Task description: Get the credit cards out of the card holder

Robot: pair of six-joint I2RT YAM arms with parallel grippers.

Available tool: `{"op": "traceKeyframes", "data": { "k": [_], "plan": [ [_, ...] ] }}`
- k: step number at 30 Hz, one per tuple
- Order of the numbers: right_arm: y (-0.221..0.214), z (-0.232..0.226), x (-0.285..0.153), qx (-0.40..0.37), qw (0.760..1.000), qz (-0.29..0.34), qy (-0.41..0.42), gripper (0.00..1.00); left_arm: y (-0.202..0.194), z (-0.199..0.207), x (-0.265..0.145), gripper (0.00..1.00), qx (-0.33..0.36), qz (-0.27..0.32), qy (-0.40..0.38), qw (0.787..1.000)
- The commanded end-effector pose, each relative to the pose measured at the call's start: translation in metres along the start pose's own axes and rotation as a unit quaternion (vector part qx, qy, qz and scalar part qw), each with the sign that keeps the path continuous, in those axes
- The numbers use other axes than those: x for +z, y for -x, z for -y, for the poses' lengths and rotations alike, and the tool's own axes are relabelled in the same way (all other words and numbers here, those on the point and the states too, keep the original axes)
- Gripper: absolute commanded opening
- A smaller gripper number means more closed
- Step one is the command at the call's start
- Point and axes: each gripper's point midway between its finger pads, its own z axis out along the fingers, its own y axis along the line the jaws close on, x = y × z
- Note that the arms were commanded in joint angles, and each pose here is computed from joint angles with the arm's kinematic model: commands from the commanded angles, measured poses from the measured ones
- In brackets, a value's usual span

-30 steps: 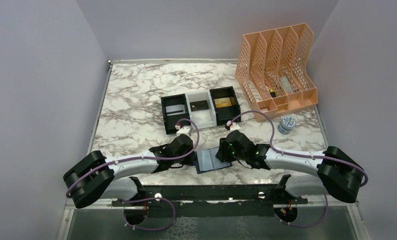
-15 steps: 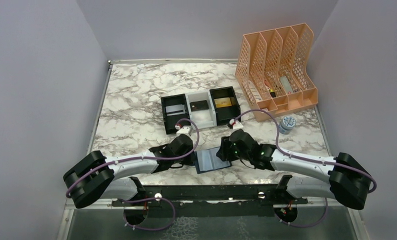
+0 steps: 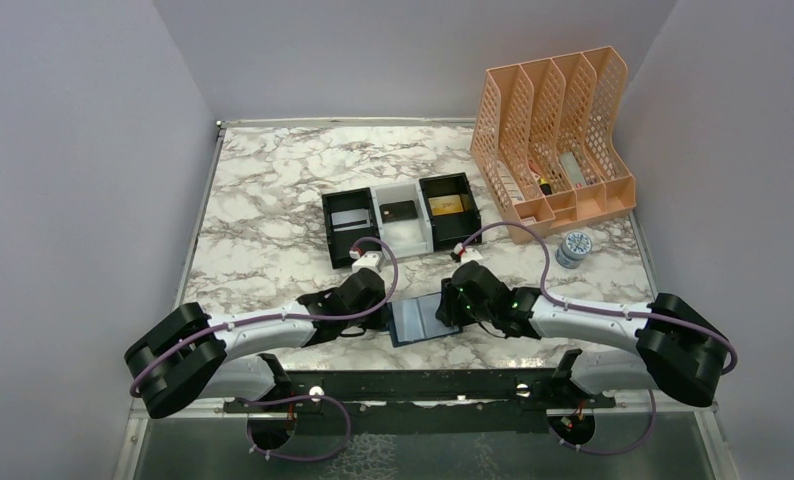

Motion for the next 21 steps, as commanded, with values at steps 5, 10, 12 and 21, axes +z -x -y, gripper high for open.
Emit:
{"op": "traceKeyframes", "data": {
  "k": [5, 10, 12, 21],
  "plan": [
    [0.002, -0.010, 0.000, -0.007, 1.000, -0.010, 0.019, 0.34, -0.001, -0.001, -0.001, 0.13, 0.008, 0.006, -0.001, 1.000],
    [0.009, -0.003, 0.000, -0.007, 1.000, -0.003, -0.013, 0.38, 0.005, 0.004, -0.003, 0.12, 0.013, 0.013, -0.008, 1.000],
    [0.012, -0.002, -0.002, -0.009, 1.000, 0.001, -0.017, 0.40, 0.008, 0.004, -0.004, 0.10, 0.014, 0.018, -0.008, 1.000],
    [0.014, -0.017, -0.005, -0.015, 1.000, 0.002, 0.023, 0.42, 0.002, -0.007, -0.009, 0.10, 0.007, 0.022, 0.003, 1.000]
  ]
}}
